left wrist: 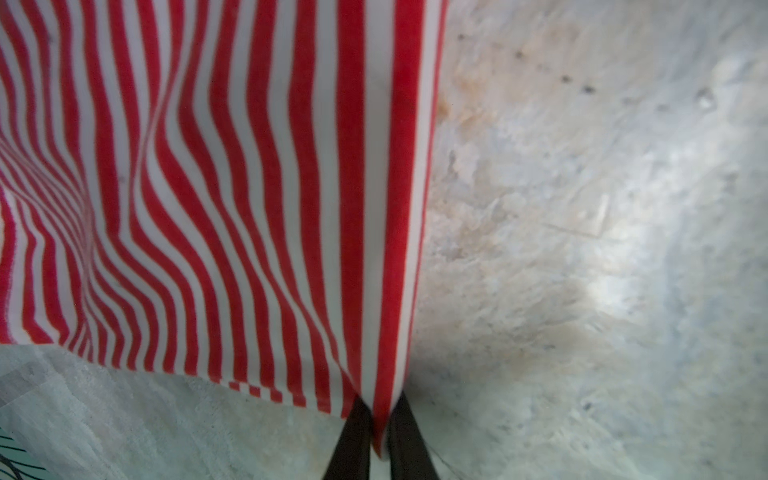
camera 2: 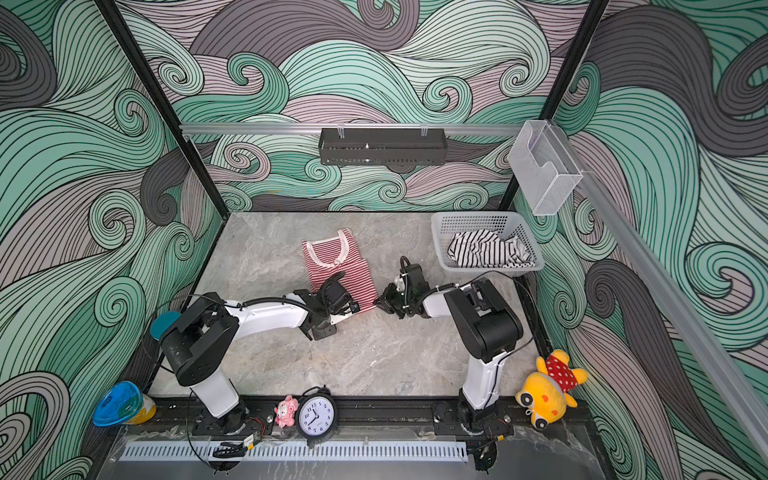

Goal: Fold and stack the tank tops

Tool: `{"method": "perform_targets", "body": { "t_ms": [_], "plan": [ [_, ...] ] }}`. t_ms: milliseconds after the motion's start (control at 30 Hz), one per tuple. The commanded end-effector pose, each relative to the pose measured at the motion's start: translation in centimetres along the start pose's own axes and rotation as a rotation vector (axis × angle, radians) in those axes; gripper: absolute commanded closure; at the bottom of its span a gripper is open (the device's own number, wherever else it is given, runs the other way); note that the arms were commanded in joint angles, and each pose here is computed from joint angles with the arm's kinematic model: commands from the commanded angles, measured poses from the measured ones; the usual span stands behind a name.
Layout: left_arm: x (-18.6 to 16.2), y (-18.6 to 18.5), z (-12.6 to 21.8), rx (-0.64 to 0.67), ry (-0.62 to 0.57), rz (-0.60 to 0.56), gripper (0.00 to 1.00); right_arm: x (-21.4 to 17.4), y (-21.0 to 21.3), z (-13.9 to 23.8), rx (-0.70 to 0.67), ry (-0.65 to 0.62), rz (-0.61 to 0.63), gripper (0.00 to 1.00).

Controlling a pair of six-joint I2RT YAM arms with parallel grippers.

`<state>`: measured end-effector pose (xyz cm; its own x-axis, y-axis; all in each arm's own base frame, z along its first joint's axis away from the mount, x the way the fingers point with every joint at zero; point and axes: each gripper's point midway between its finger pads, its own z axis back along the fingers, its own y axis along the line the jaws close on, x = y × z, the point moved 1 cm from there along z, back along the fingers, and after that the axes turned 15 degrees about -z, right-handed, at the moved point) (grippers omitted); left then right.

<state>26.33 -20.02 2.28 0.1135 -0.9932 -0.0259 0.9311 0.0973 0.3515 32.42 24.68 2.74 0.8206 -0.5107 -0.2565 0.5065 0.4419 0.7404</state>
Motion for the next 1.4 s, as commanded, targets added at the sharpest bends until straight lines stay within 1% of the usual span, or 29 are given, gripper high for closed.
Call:
{"method": "perform_targets", "body": {
  "t_ms": [0, 133, 233, 367, 500, 600, 833, 1033, 1167, 1267, 1367],
  "plan": [
    [-1.0, -4.0, -1.6, -0.183, 0.046, -0.058, 0.89, 0.4, 1.3, 0.8, 0.019, -0.023, 0.022, 1.00],
    [-1.2, -4.6, -1.6, -0.224, 0.056, -0.068, 0.99, 0.4, 1.4, 0.9, 0.020, -0.023, 0.023, 1.00],
    [-1.1, -4.9, -1.1, -0.245, 0.040, -0.068, 1.00, 0.3, 1.7, 1.1, 0.026, -0.018, 0.027, 1.00],
    [-0.3, -4.8, 0.5, -0.274, -0.005, -0.062, 1.00, -0.1, 2.1, 1.8, 0.027, -0.018, 0.040, 1.00],
    [1.0, -5.5, 3.2, -0.366, -0.082, -0.058, 1.00, -1.1, 2.1, 3.2, 0.019, -0.019, 0.050, 1.00],
    [2.2, -6.3, 5.9, -0.452, -0.159, -0.066, 1.00, -2.0, 1.6, 4.5, -0.019, -0.012, 0.061, 1.00],
    [4.4, -7.6, 12.1, -0.612, -0.317, -0.090, 1.00, -4.5, 1.3, 9.0, -0.054, -0.041, 0.097, 1.00],
    [5.2, -8.6, 15.4, -0.710, -0.405, -0.137, 1.00, -5.9, 1.9, 12.7, -0.077, -0.074, 0.130, 1.00],
    [5.8, -8.4, 17.7, -0.738, -0.470, -0.152, 1.00, -6.7, 3.2, 14.6, -0.076, -0.087, 0.158, 1.00],
    [6.3, -7.8, 19.3, -0.727, -0.514, -0.167, 1.00, -7.0, 4.8, 15.7, -0.072, -0.095, 0.185, 1.00],
    [6.5, -7.0, 20.1, -0.695, -0.539, -0.183, 1.00, -7.0, 6.5, 16.3, -0.060, -0.096, 0.201, 1.00]
  ]
}}
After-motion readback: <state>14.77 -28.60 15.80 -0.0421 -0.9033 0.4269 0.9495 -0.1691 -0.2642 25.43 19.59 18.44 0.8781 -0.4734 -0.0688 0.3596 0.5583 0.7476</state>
